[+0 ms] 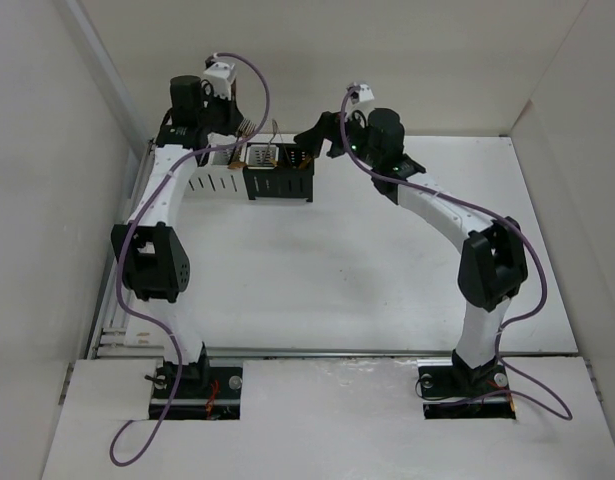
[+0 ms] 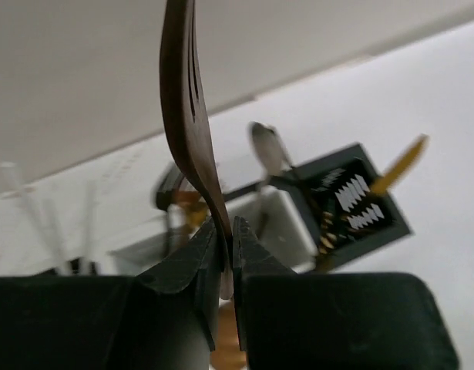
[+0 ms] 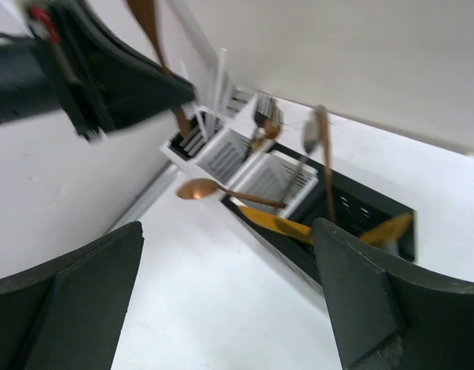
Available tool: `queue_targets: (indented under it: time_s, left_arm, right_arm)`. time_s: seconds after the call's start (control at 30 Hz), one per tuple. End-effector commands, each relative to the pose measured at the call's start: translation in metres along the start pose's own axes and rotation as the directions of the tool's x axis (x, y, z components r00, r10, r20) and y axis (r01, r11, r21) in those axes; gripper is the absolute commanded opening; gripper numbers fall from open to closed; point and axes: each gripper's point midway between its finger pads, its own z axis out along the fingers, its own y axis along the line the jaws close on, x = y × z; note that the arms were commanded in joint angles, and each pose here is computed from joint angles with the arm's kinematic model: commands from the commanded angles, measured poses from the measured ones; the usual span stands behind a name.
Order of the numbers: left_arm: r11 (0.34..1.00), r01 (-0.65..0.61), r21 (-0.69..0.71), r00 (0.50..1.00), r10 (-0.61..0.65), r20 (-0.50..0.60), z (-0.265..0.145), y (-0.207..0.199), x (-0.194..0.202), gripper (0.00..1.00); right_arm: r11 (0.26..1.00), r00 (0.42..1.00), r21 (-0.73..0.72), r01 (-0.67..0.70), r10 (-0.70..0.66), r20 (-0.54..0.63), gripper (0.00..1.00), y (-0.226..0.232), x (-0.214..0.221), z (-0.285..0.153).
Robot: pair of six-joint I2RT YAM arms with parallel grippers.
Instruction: Sort the eating utensils into containers
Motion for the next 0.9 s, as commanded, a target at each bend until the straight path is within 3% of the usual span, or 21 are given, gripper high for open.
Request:
queue_targets:
  time_s: [0.0,0.33,0.73,0.8,0.83,0.87]
  left_arm:
    - [0.982,-0.121,-0.142,0.978,0.142,0.151,-0.003,0.03,-0.049,0.0]
    - [0.964,-0.103,-0.244,0.985,0.133,0.109,0.043,0.086,0.028,0.0]
    - [0.971,-0.087,-0.224,0.994,0.099,0.046,0.051,0.089,0.083,0.0]
    - [0.972,-0.081,-0.22,0.996,0.088,0.021,0.053,0.088,0.097,0.15]
    - [0.97,-0.08,-0.229,0.996,0.087,0.02,0.053,0.09,0.097,0.26]
    - [0.971,-0.078,-0.227,0.996,0.083,0.012,0.053,0.09,0.099,0.45]
  right_arm:
    - [0.998,0.996,-0.02,0.058,-0.056,0.064,0.96,0.004,-0.035,-0.022]
    - [0.998,0.999,0.049,0.039,-0.041,0.036,0.96,-0.03,-0.023,-0.038]
    - [0.997,0.999,0.072,0.041,-0.043,0.026,0.97,-0.036,-0.024,-0.043]
    - [0.995,0.998,0.09,0.05,-0.053,0.032,0.97,-0.041,-0.029,-0.046]
    - [0.995,0.998,0.09,0.05,-0.053,0.032,0.97,-0.041,-0.029,-0.046]
    - [0.994,0.997,0.09,0.061,-0.064,0.031,0.97,-0.039,-0.032,-0.049]
